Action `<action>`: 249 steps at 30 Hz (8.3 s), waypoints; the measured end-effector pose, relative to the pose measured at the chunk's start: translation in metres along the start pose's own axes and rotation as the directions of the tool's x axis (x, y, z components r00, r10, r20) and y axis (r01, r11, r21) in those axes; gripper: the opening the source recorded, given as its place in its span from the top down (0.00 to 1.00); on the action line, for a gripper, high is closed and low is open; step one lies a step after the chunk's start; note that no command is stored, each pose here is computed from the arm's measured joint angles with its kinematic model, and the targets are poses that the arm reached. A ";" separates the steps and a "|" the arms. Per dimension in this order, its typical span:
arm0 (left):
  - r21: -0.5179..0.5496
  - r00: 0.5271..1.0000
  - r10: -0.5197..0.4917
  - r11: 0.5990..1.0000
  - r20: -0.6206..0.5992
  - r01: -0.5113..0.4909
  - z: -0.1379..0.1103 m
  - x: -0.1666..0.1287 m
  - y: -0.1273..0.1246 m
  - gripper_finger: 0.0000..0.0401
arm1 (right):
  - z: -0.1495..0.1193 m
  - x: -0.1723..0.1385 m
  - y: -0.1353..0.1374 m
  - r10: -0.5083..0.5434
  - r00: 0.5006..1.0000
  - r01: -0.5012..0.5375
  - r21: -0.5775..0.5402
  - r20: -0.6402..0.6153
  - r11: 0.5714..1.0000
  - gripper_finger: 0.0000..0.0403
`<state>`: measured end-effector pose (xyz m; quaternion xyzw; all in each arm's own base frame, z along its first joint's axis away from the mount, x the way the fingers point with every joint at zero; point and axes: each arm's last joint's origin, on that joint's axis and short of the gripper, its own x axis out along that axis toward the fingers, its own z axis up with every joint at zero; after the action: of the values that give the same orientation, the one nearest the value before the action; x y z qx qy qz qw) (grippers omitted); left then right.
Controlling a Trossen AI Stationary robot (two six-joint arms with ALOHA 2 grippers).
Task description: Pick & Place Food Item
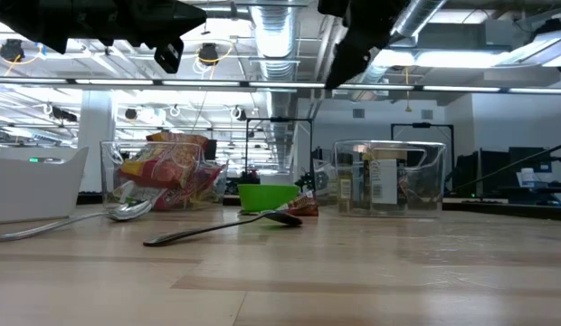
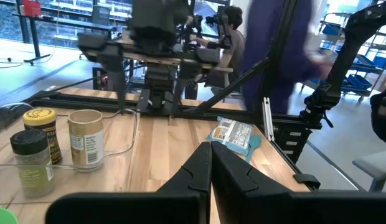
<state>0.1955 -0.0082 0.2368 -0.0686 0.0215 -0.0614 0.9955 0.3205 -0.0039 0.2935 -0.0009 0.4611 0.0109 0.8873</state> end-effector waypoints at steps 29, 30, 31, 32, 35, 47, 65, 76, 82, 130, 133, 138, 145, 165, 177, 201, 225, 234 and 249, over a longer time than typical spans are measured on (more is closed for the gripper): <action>0.000 1.000 0.000 1.000 0.000 0.000 0.000 0.000 0.000 1.00 | -0.064 -0.011 0.140 0.050 0.949 0.016 0.204 -0.312 0.979 0.24; 0.000 1.000 0.000 1.000 0.000 0.000 0.000 0.000 0.000 1.00 | -0.066 -0.011 0.143 0.052 0.948 0.020 0.221 -0.315 0.975 0.24; 0.000 1.000 0.000 1.000 0.000 0.000 0.000 0.000 0.000 1.00 | -0.069 -0.011 0.147 0.053 0.946 0.027 0.238 -0.321 0.971 0.24; 0.000 1.000 0.000 1.000 0.000 0.000 0.000 0.000 0.000 1.00 | -0.072 -0.011 0.149 0.053 0.943 0.034 0.255 -0.327 0.966 0.24; 0.000 1.000 0.000 1.000 0.000 0.000 0.000 0.000 0.000 1.00 | -0.081 -0.011 0.159 0.057 0.938 0.053 0.307 -0.341 0.950 0.24; 0.000 1.000 0.000 1.000 0.000 0.000 0.000 0.000 0.000 1.00 | -0.124 -0.004 0.195 0.097 0.930 -0.045 0.154 -0.355 0.987 0.24; 0.000 1.000 0.000 1.000 0.000 0.000 0.000 0.000 0.000 1.00 | -0.159 0.028 0.211 0.186 0.929 -0.212 -0.049 -0.321 0.976 0.24; 0.001 1.000 -0.001 1.000 0.005 0.001 0.001 0.000 0.000 1.00 | -0.186 0.056 0.232 0.139 0.890 -0.233 -0.170 -0.433 0.958 0.24; 0.001 1.000 -0.001 1.000 0.005 0.001 0.000 0.000 0.000 1.00 | -0.191 0.054 0.238 0.139 0.889 -0.242 -0.189 -0.437 0.952 0.24; 0.000 1.000 -0.001 1.000 0.004 0.001 0.000 0.000 0.000 1.00 | -0.192 0.054 0.240 0.151 0.892 -0.252 -0.190 -0.426 0.949 0.68; 0.001 1.000 0.000 1.000 0.004 0.000 0.000 0.000 0.000 1.00 | -0.191 0.054 0.241 0.157 0.893 -0.255 -0.188 -0.421 0.948 0.72; 0.000 1.000 -0.001 1.000 0.004 0.001 0.000 0.000 0.000 1.00 | -0.191 0.054 0.241 0.162 0.896 -0.258 -0.187 -0.414 0.948 0.75; 0.001 1.000 -0.001 1.000 0.004 0.001 0.000 0.000 0.000 1.00 | -0.191 0.054 0.241 0.164 0.896 -0.259 -0.186 -0.412 0.948 0.79; 0.001 1.000 -0.001 1.000 0.004 0.001 0.000 0.000 0.000 1.00 | -0.185 0.048 0.243 0.146 0.892 -0.237 -0.168 -0.427 0.957 0.95; 0.001 1.000 -0.001 1.000 0.004 0.001 0.000 0.000 0.000 1.00 | -0.172 0.038 0.247 0.125 0.888 -0.221 -0.172 -0.442 0.960 0.97; 0.000 1.000 -0.001 1.000 0.004 0.001 0.000 0.000 0.000 1.00 | -0.160 0.035 0.243 -0.062 0.964 -0.005 -0.252 -0.257 0.968 0.98; 0.000 1.000 -0.001 1.000 0.004 0.001 0.000 0.000 0.000 1.00 | -0.057 0.034 0.199 -0.523 0.791 0.589 -0.166 0.317 0.791 0.98; 0.001 1.000 0.000 1.000 0.004 0.000 0.000 0.000 0.000 1.00 | -0.021 0.035 0.164 -0.595 0.748 0.628 -0.022 0.295 0.778 0.98; 0.000 1.000 -0.001 1.000 0.004 0.001 0.000 0.000 0.000 1.00 | 0.006 0.047 0.089 -0.722 0.664 0.716 0.110 0.196 0.689 0.97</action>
<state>0.1955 -0.0083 0.2373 -0.0685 0.0194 -0.0615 0.9956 0.3505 0.0862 0.2589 -0.1708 0.3207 -0.3452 0.8654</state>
